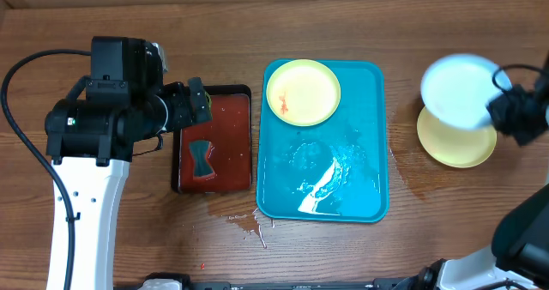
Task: Clean dirty plates on tray and stack at the side
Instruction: 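Carry the white plate right and stack it on the yellow plate, then drag the remaining yellow plate down to the tray center with the right gripper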
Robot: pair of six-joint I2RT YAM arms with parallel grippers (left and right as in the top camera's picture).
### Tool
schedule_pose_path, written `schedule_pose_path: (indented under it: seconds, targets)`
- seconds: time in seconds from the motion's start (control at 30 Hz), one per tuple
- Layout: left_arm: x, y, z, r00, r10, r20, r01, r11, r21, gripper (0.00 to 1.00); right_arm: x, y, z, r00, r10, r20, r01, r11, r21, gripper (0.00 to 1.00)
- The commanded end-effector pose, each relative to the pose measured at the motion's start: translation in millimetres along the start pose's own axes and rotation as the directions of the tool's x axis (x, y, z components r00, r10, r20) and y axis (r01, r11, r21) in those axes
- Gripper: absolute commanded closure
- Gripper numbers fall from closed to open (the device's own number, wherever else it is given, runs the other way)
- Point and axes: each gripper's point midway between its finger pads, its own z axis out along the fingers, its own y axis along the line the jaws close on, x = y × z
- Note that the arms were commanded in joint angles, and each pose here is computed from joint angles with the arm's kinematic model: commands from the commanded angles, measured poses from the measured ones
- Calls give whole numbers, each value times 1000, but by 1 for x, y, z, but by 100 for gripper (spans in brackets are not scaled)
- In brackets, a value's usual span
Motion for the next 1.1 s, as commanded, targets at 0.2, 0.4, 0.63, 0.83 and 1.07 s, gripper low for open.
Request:
schedule_pose_path:
  seconds: [0.2, 0.4, 0.63, 0.83, 1.07]
  targets:
    - [-3, -4, -6, 1000, 12, 17, -12, 1000, 16, 0, 16, -3, 24, 998, -65, -16, 64, 997, -45, 70]
    - [-3, -4, -6, 1000, 12, 17, -13, 1000, 16, 0, 41, 76, -31, 932, -356, 64, 359, 890, -281, 64]
    - [-3, -4, -6, 1000, 12, 17, -13, 1000, 16, 0, 95, 116, -44, 808, -567, 163, 585, 805, -96, 51]
    - [-3, -4, -6, 1000, 12, 17, -13, 1000, 16, 0, 114, 142, -40, 769, -601, 218, 627, 776, -72, 44]
    - [-3, -4, -6, 1000, 12, 17, -13, 1000, 17, 0, 147, 208, -43, 582, -741, 334, 813, 516, -269, 44]
